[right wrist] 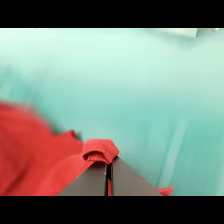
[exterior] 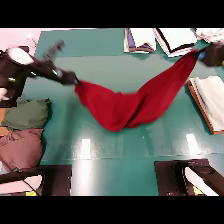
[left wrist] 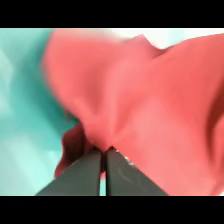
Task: Fold the shirts.
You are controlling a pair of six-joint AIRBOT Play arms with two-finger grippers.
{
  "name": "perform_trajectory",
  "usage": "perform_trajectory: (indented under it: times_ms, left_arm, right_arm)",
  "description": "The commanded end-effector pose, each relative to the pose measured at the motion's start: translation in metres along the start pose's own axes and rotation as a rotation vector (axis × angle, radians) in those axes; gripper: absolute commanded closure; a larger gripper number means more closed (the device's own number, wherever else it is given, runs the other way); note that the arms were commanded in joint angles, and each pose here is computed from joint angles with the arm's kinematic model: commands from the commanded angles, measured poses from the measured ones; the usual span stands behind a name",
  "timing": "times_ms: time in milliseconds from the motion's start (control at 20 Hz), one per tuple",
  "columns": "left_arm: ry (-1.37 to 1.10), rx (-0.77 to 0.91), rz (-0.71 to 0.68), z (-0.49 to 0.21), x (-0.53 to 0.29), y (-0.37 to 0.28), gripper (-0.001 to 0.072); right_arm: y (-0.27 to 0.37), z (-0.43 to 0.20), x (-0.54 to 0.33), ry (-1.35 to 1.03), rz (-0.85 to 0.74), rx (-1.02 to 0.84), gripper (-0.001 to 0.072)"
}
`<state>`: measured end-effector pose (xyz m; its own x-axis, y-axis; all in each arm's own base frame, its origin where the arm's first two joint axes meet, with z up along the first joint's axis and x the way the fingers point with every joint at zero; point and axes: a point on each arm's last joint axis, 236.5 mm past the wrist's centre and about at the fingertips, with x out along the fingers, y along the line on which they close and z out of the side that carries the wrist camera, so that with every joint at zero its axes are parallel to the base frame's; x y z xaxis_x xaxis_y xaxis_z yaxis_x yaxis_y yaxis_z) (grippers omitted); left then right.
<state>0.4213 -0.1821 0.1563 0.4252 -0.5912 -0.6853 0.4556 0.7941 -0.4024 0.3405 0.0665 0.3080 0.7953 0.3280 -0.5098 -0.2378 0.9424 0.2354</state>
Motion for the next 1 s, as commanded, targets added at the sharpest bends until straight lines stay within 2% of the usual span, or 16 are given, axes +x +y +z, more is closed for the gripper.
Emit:
perform_trajectory:
  times_ms: [0, 150, 250, 500, 600, 700, 950]
  left_arm:
    - [-0.430, 0.222, 0.183, 0.085, -0.174, -0.063, 0.0681]
    - [-0.801, 0.361, 0.244, 0.096, -0.326, -0.141, 0.0680]
    - [-0.951, 0.397, 0.261, 0.079, -0.390, -0.174, 0.0681]
    - [-1.092, 0.390, 0.355, 0.056, -0.456, -0.186, 0.0681]
    - [-1.039, 0.376, 0.383, 0.059, -0.443, -0.173, 0.0681]
    - [-0.867, 0.326, 0.429, 0.066, -0.396, -0.136, 0.0681]
    - [-0.293, 0.130, 0.412, 0.056, -0.186, -0.010, 0.0680]
  right_arm:
    - [0.022, 0.065, -0.068, -0.212, -0.029, -0.110, 0.0698]
    - [0.030, 0.097, -0.126, -0.340, -0.104, -0.186, 0.0697]
    - [0.028, 0.102, -0.154, -0.372, -0.165, -0.211, 0.0697]
    - [0.019, 0.107, -0.183, -0.414, -0.246, -0.188, 0.0698]
    - [0.016, 0.105, -0.176, -0.397, -0.245, -0.174, 0.0698]
    - [0.007, 0.099, -0.154, -0.344, -0.242, -0.147, 0.0699]
    - [-0.040, 0.064, -0.040, -0.003, -0.239, -0.066, 0.0699]
